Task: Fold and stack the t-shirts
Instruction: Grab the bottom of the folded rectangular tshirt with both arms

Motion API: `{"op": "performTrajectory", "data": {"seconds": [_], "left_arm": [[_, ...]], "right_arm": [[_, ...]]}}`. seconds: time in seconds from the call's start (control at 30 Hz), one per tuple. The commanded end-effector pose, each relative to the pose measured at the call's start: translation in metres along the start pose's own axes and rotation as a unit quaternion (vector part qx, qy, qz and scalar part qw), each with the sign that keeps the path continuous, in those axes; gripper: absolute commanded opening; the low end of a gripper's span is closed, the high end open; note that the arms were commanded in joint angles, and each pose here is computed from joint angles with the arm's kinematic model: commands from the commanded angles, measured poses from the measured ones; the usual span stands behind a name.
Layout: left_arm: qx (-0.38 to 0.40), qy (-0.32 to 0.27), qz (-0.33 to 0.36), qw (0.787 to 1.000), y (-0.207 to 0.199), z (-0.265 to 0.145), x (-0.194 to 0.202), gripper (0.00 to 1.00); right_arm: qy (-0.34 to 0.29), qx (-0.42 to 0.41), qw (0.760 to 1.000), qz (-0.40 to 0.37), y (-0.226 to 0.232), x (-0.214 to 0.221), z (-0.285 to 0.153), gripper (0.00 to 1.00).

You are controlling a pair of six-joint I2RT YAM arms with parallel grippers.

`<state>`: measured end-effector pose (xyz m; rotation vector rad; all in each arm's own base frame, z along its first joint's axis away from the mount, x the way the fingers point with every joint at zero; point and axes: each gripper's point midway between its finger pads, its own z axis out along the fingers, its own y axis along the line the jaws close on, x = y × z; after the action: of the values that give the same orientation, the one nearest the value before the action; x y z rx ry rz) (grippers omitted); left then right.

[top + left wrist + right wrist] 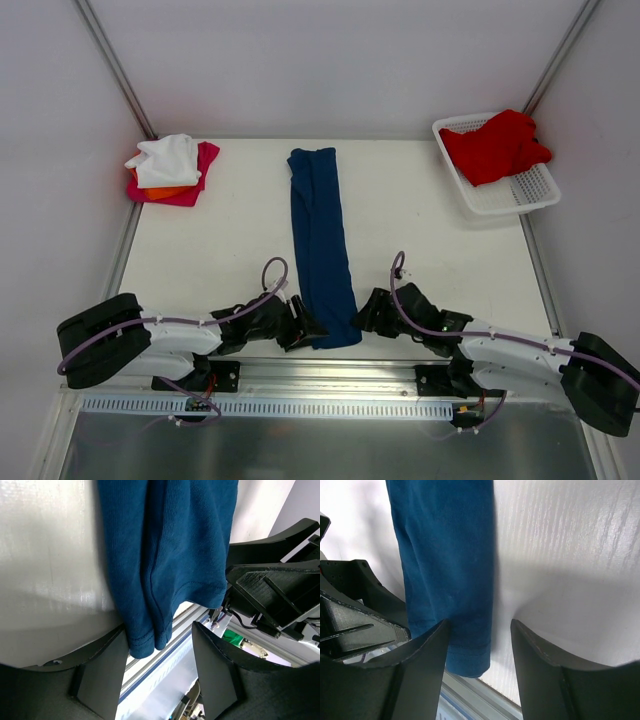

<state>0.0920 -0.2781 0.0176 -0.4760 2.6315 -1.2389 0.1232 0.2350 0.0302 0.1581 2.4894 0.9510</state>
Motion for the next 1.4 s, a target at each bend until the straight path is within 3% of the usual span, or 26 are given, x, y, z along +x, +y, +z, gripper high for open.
{"op": "performTrajectory", "data": {"seconds": [0.0, 0.17, 0.27, 0.37, 0.73, 1.03, 1.37], "left_arm": [[-0.182, 0.006, 0.027, 0.983, 0.104, -0.013, 0.006, 0.55], [-0.186, 0.007, 0.026, 0.982, 0.106, -0.013, 0.007, 0.54], [-0.188, 0.008, 0.025, 0.982, 0.107, -0.013, 0.007, 0.5], [-0.19, 0.009, 0.024, 0.981, 0.108, -0.013, 0.008, 0.39], [-0.188, 0.012, 0.035, 0.981, 0.105, -0.011, 0.008, 0.04], [-0.173, 0.001, 0.074, 0.982, 0.079, -0.013, -0.001, 0.0], [-0.145, -0.067, 0.148, 0.976, 0.005, -0.035, -0.047, 0.0]], "right_arm": [[-0.01, -0.031, 0.999, -0.002, 0.025, -0.01, -0.001, 0.55], [-0.003, -0.033, 0.999, -0.005, 0.027, -0.007, 0.002, 0.49], [0.004, -0.038, 0.999, -0.006, 0.03, -0.004, 0.004, 0.39], [0.007, -0.039, 0.999, -0.008, 0.032, -0.004, 0.006, 0.27], [0.01, -0.039, 0.999, -0.012, 0.034, -0.002, 0.007, 0.02], [-0.009, -0.043, 0.998, -0.038, 0.047, -0.017, -0.005, 0.0], [-0.051, -0.06, 0.994, -0.079, 0.083, -0.052, -0.024, 0.0]]}}
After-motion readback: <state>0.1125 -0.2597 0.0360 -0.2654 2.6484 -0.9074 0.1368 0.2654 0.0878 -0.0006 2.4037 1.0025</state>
